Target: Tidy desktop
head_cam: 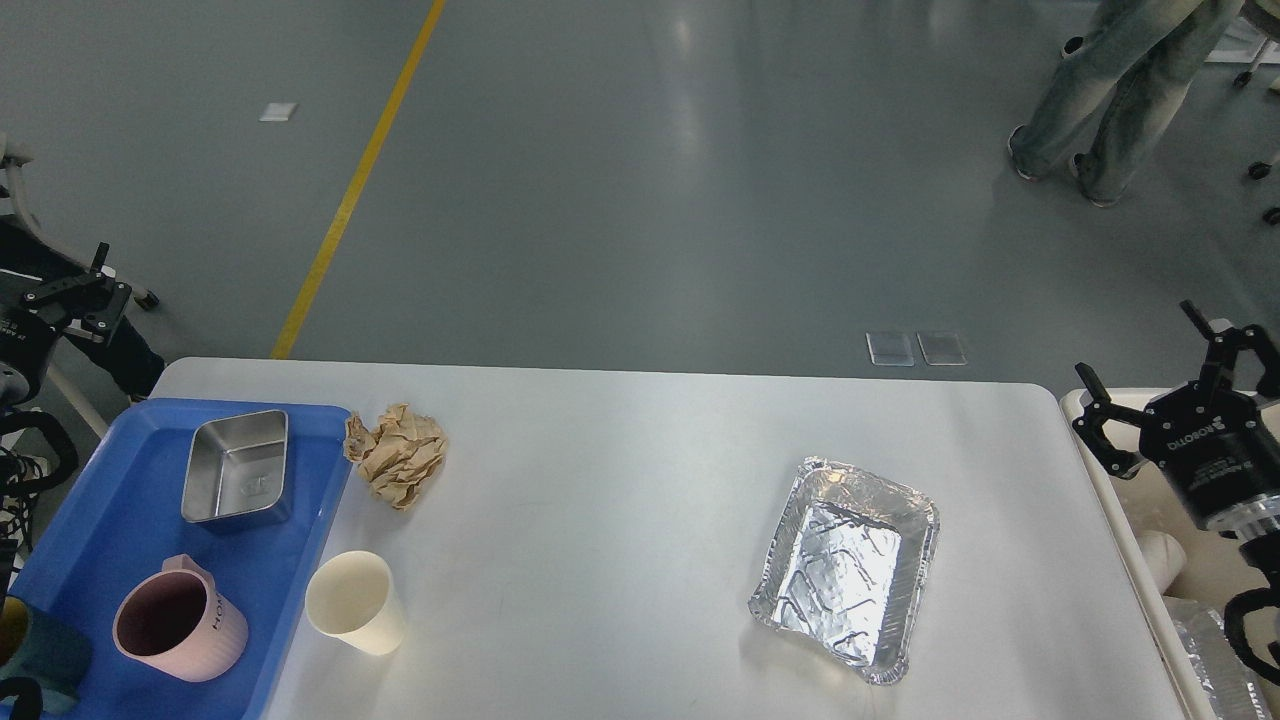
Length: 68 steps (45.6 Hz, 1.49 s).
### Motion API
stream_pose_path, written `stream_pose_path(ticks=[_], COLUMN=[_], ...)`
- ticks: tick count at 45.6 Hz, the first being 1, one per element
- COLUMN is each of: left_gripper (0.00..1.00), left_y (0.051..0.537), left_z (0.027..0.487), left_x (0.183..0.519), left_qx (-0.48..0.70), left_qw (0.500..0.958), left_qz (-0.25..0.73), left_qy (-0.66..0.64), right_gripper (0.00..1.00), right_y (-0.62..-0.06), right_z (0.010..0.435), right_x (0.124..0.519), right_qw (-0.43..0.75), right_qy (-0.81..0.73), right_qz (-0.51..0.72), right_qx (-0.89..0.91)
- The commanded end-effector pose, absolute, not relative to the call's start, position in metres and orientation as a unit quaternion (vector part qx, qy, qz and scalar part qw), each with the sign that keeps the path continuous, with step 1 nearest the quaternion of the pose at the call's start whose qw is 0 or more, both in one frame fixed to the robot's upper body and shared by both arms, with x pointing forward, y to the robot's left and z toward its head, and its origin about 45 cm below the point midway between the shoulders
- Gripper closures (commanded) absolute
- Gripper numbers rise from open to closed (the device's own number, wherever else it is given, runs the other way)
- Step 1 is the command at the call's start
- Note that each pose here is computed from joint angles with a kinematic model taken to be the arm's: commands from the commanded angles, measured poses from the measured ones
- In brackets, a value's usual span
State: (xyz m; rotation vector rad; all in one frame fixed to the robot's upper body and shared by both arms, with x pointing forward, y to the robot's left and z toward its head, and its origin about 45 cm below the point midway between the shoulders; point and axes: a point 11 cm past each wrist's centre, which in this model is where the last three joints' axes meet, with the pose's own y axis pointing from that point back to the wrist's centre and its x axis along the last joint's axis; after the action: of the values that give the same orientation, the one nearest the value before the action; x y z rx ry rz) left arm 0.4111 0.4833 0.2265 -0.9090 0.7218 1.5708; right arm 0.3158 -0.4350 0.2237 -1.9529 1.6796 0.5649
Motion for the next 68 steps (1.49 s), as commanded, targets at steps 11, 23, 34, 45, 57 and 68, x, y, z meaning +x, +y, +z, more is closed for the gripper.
stream_pose_path(ticks=[11,23,34,45,57,68], left_gripper=[0.03,0.03,0.03,0.03,0.03,0.03], left_y=[0.431,0.365,0.334,0.331,0.334,0.333], left_z=[0.185,0.138,0.142,0.117,0.114,0.111], left_x=[0.416,0.397,0.383,0.345,0.327,0.323], left_qx=[-0.409,-0.321,-0.331,-0.324,-0.333,-0.333], left_qw=[0.542,0.598,0.622,0.61,0.61,0.607], left_qz=[0.644,0.619,0.584,0.585,0.581,0.582], left_qy=[0.352,0.394,0.403,0.424,0.423,0.427], right_gripper=[0.0,0.0,0.0,0.0,0.0,0.0], right_y=[-0.433,-0.439,-0.439,-0.412,-0.424,-0.449], right_z=[0.228,0.235,0.237,0.258,0.269,0.317], right_x=[0.317,0.317,0.317,0.311,0.295,0.285], right_qw=[0.251,0.242,0.19,0.049,-0.135,-0.316], right_qy=[0.615,0.619,0.633,0.599,0.531,0.408], right_qz=[0.204,0.194,0.133,-0.002,-0.1,-0.242], right_qx=[-0.719,-0.722,-0.739,-0.799,-0.831,-0.822])
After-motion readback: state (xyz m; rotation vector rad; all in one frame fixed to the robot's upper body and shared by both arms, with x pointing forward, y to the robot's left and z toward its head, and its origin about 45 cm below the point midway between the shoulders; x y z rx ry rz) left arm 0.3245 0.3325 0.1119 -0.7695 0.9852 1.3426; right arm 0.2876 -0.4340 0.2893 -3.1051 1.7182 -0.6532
